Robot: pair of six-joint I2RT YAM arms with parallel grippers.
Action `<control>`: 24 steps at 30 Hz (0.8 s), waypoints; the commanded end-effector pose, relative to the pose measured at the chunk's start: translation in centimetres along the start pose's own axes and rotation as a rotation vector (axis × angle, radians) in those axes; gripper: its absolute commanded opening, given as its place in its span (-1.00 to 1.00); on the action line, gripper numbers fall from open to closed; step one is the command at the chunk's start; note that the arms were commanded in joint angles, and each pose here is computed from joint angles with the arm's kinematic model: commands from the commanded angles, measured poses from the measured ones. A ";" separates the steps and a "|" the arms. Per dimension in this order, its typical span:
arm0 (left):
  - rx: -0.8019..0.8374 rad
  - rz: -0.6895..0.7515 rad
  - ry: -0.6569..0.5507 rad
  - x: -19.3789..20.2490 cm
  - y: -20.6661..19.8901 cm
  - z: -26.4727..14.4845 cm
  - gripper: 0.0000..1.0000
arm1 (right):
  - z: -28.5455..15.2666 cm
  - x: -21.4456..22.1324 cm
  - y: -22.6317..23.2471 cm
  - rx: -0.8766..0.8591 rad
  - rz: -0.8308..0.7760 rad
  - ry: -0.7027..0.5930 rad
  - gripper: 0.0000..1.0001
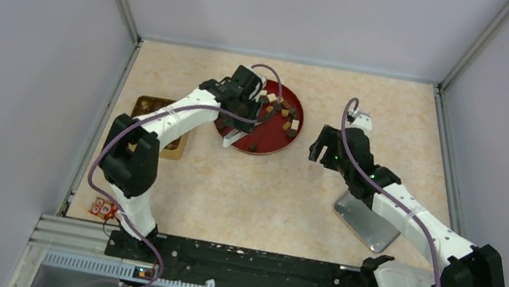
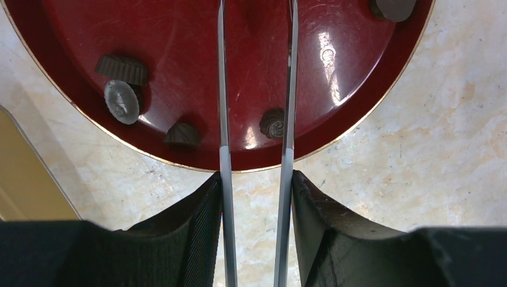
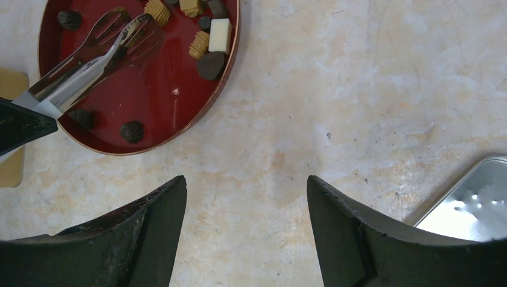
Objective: Pack the chocolate
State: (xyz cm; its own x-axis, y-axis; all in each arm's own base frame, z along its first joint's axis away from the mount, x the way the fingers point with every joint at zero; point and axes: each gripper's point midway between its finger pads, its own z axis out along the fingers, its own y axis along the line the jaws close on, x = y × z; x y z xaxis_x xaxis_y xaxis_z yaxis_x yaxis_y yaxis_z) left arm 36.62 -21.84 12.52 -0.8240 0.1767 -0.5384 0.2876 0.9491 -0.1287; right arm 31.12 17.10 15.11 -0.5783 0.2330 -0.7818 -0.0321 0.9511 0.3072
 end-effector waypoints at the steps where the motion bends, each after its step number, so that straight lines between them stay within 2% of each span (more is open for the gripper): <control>1: 0.029 0.008 -0.075 -2.6 -1.0 0.4 -0.01 | -0.1 -1.0 -0.1 0.010 0.018 -0.032 0.44; 16: 0.063 0.005 -0.065 -3.7 -2.0 2.0 -0.03 | 0.1 -1.3 -0.1 0.016 0.024 -0.035 0.44; 24: 0.051 -0.006 -0.074 -3.7 -1.8 1.5 -0.40 | 0.2 -1.2 0.0 0.016 0.026 -0.031 0.44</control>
State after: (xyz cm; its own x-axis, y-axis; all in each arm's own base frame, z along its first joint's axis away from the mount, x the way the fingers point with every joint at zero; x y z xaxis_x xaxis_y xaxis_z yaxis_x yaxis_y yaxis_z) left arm 38.65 -23.70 11.36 -0.8264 0.1736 -0.5357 0.2996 0.9411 -0.1571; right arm 31.12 16.99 14.97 -0.5800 0.2377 -0.7792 -0.0215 0.9517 0.3063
